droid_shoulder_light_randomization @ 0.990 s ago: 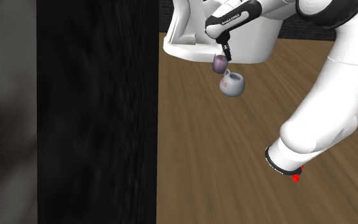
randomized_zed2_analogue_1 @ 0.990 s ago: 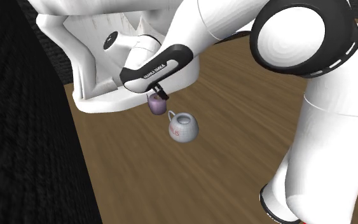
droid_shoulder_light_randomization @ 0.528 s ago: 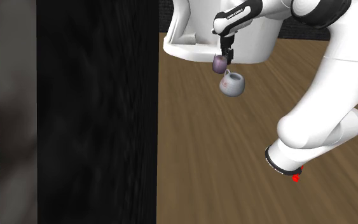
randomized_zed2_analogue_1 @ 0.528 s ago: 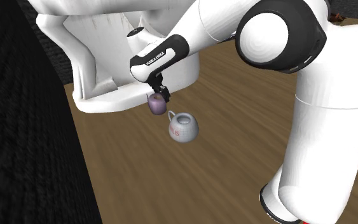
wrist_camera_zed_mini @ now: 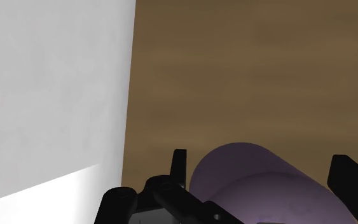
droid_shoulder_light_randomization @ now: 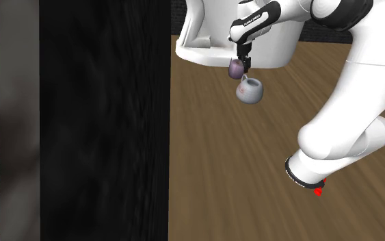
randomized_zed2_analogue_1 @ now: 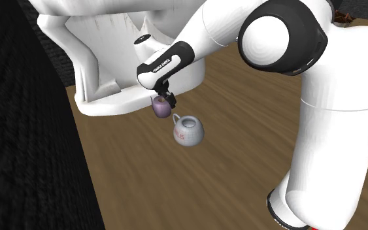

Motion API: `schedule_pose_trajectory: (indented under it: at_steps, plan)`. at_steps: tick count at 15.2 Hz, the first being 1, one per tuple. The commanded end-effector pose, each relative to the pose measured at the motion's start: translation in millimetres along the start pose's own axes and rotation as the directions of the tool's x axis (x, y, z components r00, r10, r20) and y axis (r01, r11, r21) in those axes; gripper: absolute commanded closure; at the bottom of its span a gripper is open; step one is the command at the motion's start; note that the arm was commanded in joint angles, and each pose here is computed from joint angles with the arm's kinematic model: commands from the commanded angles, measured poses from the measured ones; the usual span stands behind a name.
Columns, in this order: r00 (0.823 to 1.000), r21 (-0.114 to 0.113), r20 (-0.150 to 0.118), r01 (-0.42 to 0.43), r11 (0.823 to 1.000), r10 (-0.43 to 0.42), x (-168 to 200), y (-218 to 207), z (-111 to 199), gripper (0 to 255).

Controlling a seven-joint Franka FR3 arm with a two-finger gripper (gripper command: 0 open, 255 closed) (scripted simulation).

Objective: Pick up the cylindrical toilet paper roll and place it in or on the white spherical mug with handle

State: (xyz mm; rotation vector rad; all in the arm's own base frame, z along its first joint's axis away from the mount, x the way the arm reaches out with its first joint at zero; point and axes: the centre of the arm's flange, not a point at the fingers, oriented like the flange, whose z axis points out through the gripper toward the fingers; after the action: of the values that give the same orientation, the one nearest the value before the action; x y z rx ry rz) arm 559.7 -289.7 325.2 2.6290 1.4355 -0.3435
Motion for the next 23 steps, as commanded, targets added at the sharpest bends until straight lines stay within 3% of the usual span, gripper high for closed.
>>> schedule_pose_trajectory:
  at_steps: [1, 3, 4, 13, 23]
  plan:
    - [1.0, 0.0, 0.0, 0.0, 1.0, 0.0, 0.0, 0.1, 0.2, 0]
    - [1.0, 0.0, 0.0, 0.0, 1.0, 0.0, 0.0, 0.1, 0.2, 0]
    - [1.0, 0.0, 0.0, 0.0, 1.0, 0.0, 0.0, 0.1, 0.2, 255]
    - [1.0, 0.0, 0.0, 0.0, 1.0, 0.0, 0.0, 0.1, 0.2, 255]
    - [1.0, 0.0, 0.0, 0.0, 1.0, 0.0, -13.7, 0.2, -50.8, 255]
